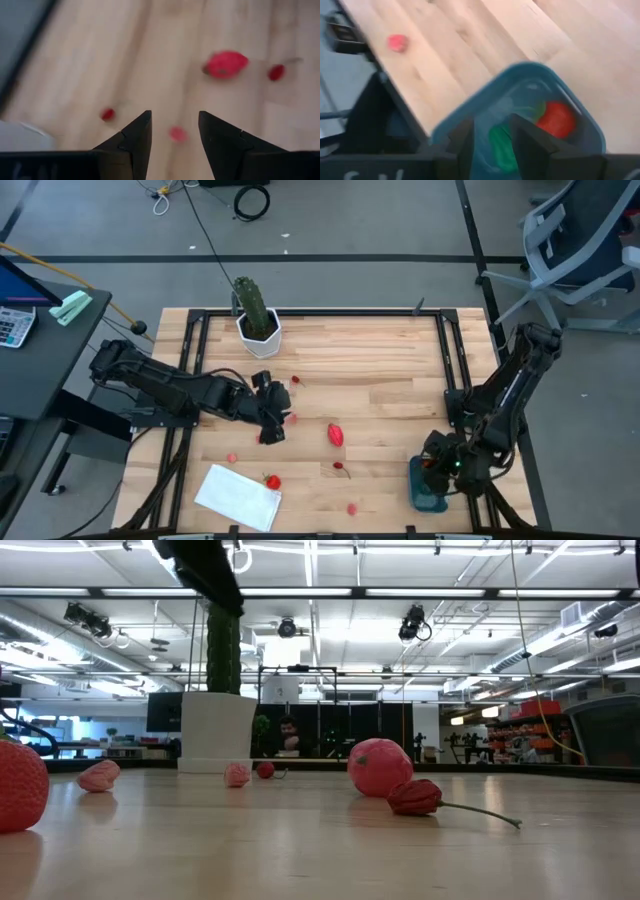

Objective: Pick and placing Produce into tupperware
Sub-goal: Put the red strawberry into the bin

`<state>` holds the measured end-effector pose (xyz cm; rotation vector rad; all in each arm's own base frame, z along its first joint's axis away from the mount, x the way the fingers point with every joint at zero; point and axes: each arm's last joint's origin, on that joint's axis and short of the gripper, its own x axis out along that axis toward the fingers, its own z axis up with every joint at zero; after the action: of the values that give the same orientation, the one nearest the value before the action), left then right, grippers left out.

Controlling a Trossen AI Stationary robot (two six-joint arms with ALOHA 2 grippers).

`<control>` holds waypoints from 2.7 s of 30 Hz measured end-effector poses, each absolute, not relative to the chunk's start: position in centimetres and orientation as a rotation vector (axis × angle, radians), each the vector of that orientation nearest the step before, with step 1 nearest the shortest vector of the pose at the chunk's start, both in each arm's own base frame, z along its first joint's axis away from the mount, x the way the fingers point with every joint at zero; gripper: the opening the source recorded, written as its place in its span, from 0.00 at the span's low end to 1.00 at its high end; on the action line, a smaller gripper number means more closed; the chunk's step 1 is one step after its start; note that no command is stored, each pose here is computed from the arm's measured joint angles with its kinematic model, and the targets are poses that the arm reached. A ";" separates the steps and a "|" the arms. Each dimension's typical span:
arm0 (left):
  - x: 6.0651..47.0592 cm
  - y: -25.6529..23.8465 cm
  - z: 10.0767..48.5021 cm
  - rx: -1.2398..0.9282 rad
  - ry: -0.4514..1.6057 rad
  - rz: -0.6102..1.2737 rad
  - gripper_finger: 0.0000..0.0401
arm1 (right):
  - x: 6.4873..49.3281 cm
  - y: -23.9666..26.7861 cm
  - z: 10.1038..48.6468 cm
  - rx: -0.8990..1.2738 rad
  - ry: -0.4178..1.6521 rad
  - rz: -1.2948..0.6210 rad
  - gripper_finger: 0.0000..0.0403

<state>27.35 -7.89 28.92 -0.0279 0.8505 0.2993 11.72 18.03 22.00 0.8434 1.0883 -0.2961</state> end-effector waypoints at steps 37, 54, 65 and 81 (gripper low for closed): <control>25.2 -21.7 17.6 -0.503 1.236 0.408 0.38 | 12.4 16.5 23.8 0.420 0.524 -0.296 0.32; 25.4 -21.5 17.6 -0.422 1.201 0.385 0.06 | 12.4 16.5 23.8 0.420 0.525 -0.296 0.32; 26.0 -21.5 17.8 -0.397 1.110 0.384 0.01 | 12.4 16.5 23.8 0.412 0.527 -0.294 0.32; 26.5 -20.8 18.2 -0.342 1.001 0.430 0.01 | 12.4 16.5 23.8 0.412 0.527 -0.293 0.32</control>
<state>26.51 -20.83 18.21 -0.3422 1.0014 0.4302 12.44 16.48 23.84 0.4120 0.5268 -0.2934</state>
